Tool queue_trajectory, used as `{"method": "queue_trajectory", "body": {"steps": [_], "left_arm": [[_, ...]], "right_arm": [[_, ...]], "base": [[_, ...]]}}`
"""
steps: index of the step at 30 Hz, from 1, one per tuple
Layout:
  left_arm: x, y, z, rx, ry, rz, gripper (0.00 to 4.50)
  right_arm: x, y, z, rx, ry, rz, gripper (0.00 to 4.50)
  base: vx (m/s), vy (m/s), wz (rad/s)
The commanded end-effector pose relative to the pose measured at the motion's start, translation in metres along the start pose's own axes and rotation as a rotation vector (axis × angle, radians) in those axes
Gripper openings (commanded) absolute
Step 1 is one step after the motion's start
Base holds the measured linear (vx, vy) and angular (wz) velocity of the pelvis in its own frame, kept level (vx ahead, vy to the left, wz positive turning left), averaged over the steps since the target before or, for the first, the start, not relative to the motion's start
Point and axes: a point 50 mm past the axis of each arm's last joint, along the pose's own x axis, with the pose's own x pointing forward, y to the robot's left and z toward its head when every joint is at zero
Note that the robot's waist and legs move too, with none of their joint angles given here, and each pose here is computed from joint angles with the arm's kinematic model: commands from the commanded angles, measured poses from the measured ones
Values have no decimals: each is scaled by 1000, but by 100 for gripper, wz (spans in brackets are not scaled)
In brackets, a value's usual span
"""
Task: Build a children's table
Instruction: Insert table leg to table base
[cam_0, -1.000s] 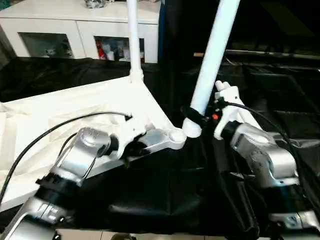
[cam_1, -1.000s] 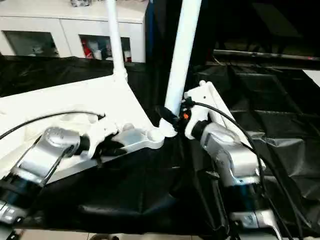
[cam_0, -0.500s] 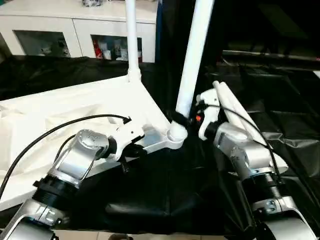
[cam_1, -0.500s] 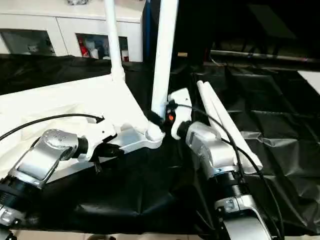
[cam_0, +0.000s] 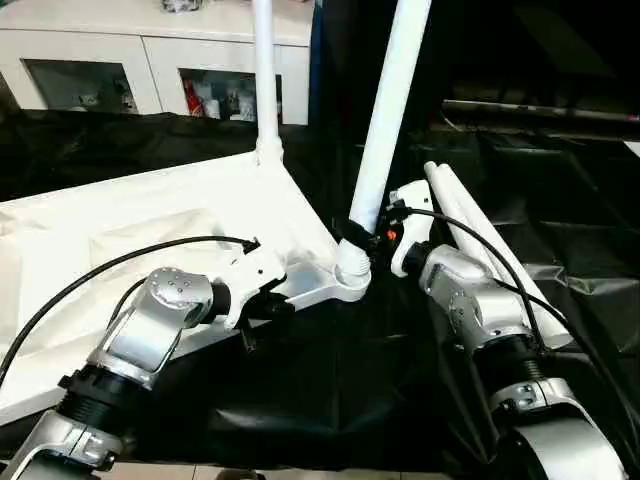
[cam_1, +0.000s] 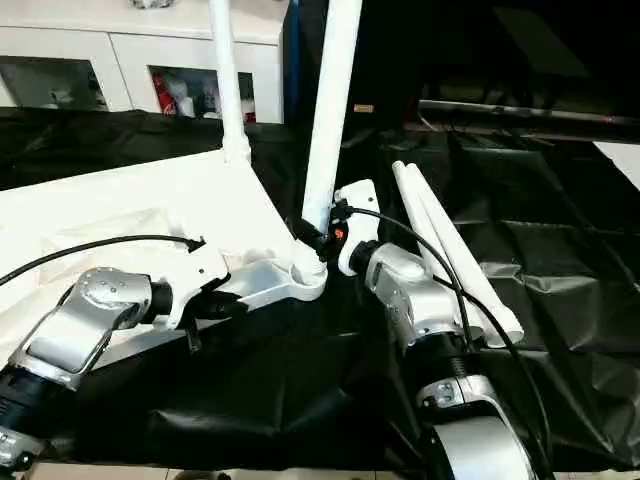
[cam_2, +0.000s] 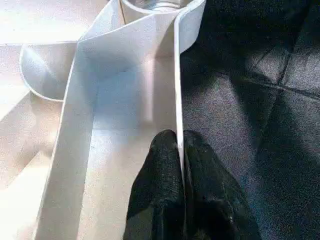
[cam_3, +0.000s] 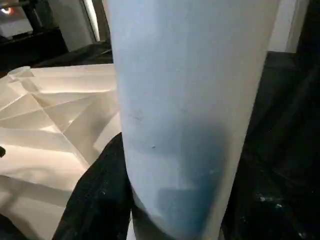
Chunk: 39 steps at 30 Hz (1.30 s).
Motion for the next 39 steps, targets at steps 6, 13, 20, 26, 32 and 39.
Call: {"method": "queue_trajectory", "body": {"steps": [6,13,20,26,32,39], "left_arm": [[-1,-6,21,51,-140,-16,0],[-2,-7,23,20,-189,-11,0],[-2,-6,23,10,-209,9,0],[-3,-6,25,-6,-245,14,0],[-2,-7,24,-12,-251,13,0],[-2,-9,17,28,-178,-16,0]], "right_arm": [[-2,-3,-8,21,29,-5,191],[-3,-4,-11,33,36,17,191],[-4,2,-17,33,69,77,191],[-5,4,-9,67,30,106,191],[-7,2,-10,69,33,108,191],[-7,3,-18,-5,98,98,191]], "base": [[0,0,0],[0,0,0],[0,0,0],[0,0,0],[0,0,0],[0,0,0]]}}
